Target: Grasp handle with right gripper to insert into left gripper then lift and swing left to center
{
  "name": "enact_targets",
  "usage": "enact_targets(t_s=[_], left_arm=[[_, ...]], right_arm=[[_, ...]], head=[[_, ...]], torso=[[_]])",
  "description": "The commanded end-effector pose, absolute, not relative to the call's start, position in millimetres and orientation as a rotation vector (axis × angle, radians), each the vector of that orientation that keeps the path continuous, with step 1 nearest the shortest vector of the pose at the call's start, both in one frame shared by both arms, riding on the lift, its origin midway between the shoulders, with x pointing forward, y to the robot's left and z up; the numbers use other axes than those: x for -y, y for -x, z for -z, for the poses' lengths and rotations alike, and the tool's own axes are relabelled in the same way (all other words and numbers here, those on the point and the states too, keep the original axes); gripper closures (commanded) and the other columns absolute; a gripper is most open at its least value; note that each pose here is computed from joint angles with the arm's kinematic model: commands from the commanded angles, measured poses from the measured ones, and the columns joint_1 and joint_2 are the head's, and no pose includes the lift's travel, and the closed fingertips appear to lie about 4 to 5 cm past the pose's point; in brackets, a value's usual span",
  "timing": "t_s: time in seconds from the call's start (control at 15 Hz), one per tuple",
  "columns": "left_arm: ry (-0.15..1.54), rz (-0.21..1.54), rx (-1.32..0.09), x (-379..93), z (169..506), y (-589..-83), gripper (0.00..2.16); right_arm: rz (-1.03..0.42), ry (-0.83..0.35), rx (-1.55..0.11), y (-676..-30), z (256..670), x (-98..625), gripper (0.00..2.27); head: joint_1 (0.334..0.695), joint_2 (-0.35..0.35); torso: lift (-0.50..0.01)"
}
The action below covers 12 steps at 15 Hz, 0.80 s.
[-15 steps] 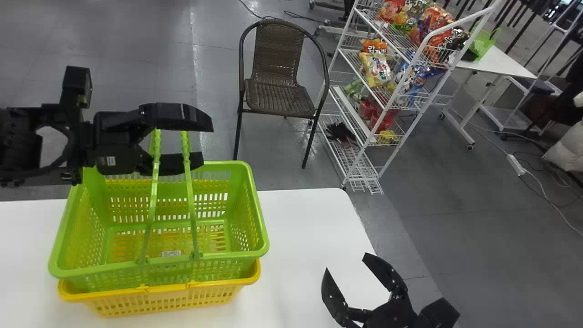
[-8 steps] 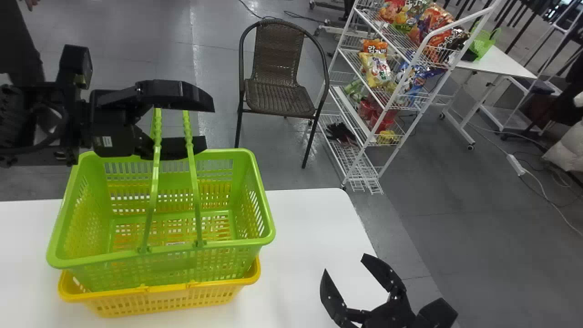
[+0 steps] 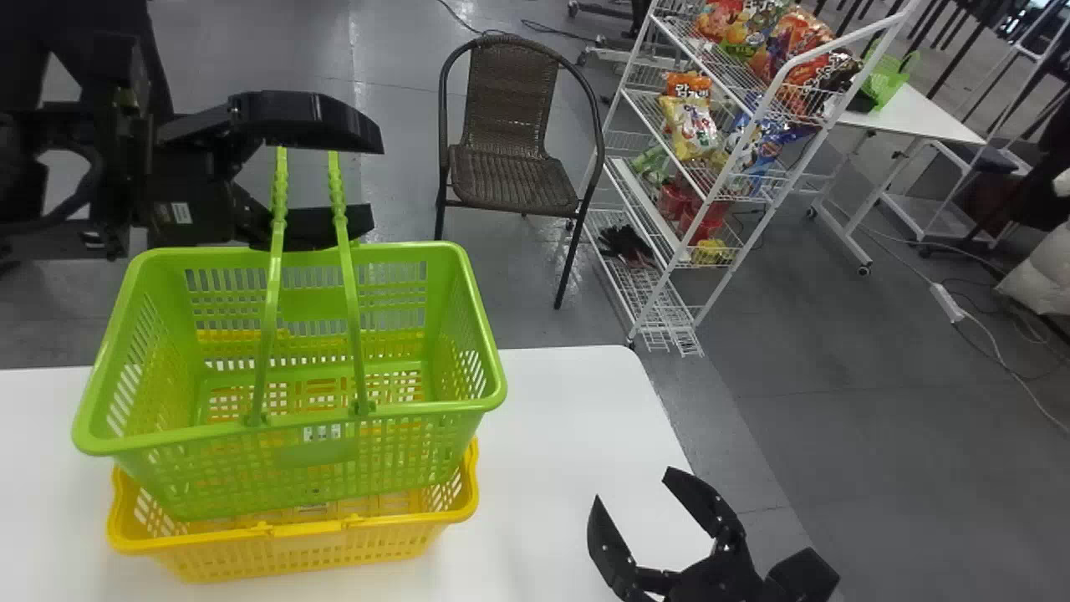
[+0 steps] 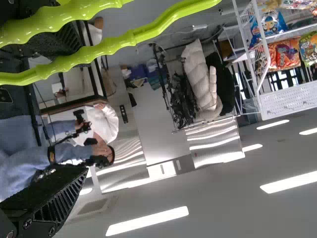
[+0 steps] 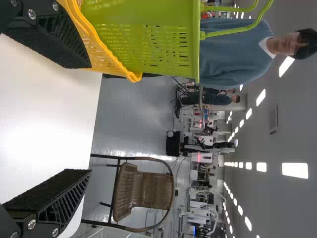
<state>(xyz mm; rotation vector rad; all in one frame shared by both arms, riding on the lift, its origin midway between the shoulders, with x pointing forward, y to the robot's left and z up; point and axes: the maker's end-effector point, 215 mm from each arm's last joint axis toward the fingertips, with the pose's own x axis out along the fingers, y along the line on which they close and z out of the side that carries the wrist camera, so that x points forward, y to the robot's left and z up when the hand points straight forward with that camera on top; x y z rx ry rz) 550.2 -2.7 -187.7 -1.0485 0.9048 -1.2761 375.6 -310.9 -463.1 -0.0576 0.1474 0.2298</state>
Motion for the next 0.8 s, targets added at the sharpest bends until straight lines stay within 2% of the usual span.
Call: enact_targets(t_s=[0.0,0.73], left_arm=[[1.053,1.292,-0.884,-1,168,-557,0.05],[1.075,1.324,-0.805,-22,107,-579,0.04]], right_arm=[[-0.232,0.056,-0.149,-375,464,310,0.05],[-0.234,0.054,-0.151,-374,465,308,0.05]], head=[[0.695,-0.35],[0.695,-0.333]], torso=[[0.0],[0.0]])
